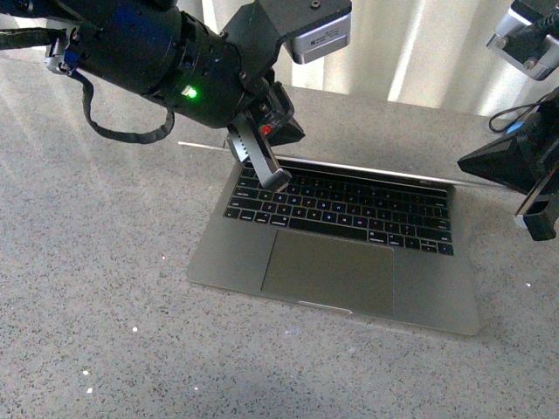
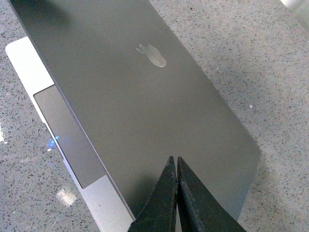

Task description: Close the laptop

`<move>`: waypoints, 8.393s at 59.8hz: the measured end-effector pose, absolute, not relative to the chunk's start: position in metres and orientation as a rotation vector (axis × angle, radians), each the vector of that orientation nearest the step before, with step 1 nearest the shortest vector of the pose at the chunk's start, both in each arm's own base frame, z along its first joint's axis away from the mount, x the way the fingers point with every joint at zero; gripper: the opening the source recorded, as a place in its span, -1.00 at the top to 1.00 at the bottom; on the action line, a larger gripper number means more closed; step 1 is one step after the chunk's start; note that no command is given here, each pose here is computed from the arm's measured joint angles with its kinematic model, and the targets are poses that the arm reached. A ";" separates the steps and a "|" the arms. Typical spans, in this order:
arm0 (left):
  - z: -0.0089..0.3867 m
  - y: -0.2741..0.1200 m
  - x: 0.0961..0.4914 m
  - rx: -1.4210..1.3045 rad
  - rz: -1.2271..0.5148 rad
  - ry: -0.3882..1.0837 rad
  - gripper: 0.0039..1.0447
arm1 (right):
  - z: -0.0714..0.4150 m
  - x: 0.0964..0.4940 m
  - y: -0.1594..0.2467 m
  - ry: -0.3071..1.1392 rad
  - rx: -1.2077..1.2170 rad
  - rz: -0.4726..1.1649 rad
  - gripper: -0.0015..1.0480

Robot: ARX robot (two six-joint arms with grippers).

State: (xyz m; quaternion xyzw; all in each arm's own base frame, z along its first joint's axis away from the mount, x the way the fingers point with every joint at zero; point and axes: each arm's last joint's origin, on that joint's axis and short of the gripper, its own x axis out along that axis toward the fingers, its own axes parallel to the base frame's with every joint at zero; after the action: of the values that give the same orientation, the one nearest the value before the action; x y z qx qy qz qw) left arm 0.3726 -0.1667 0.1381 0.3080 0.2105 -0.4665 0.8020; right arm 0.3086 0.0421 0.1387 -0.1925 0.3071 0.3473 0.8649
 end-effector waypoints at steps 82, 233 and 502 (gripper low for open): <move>0.119 -0.162 0.353 0.588 -1.021 0.495 0.94 | 0.110 0.296 0.036 0.694 -0.370 0.721 0.98; 0.063 -0.135 0.351 0.449 -1.011 0.597 0.94 | 0.064 0.287 0.030 0.778 -0.374 0.738 0.98; 0.179 0.000 0.242 -0.019 0.001 0.015 0.89 | 0.178 0.195 0.000 0.012 -0.019 0.005 0.99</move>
State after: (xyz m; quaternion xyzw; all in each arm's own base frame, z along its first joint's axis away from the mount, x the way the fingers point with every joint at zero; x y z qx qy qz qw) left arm 0.2419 0.0000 0.1786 -0.0094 0.0075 0.0005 0.9999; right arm 0.1954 0.0000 0.1783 -0.0094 0.0060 0.0023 0.9999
